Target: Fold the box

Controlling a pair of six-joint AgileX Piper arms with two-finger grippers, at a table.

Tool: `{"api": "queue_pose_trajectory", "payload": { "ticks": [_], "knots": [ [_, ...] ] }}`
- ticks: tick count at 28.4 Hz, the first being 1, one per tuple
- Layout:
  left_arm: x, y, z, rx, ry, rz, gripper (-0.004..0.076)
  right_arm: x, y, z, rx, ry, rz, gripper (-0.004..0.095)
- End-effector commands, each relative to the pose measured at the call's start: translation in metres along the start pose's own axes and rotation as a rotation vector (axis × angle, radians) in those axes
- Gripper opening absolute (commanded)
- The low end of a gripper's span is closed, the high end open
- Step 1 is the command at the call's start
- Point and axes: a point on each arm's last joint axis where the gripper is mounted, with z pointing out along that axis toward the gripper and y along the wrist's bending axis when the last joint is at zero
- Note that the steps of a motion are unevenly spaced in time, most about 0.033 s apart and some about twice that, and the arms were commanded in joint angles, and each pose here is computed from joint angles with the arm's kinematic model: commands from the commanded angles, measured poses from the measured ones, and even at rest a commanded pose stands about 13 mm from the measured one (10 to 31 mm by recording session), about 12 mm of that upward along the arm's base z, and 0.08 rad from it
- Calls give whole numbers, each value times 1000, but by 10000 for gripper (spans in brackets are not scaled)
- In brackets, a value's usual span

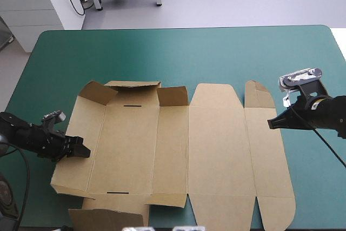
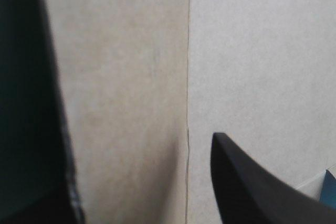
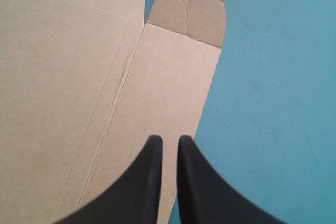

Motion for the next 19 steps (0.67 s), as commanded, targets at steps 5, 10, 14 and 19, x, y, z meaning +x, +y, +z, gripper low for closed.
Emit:
{"api": "queue_pose_trajectory", "payload": {
  "ticks": [5, 10, 14, 19],
  "knots": [
    [0, -14, -8, 74, 4, 20, -6, -6, -2, -11, 19, -77, -1, 87],
    [-4, -17, -11, 95, -35, 48, -8, -6, -2, -11, 27, -75, -6, 87],
    [-23, -28, -26, 67, -97, 225, -8, -6, -2, -11, 29, -74, -7, 87],
    [-61, -65, -51, -41, -215, 466, -8, -6, -2, -11, 27, -75, -6, 87]
  ]
}}
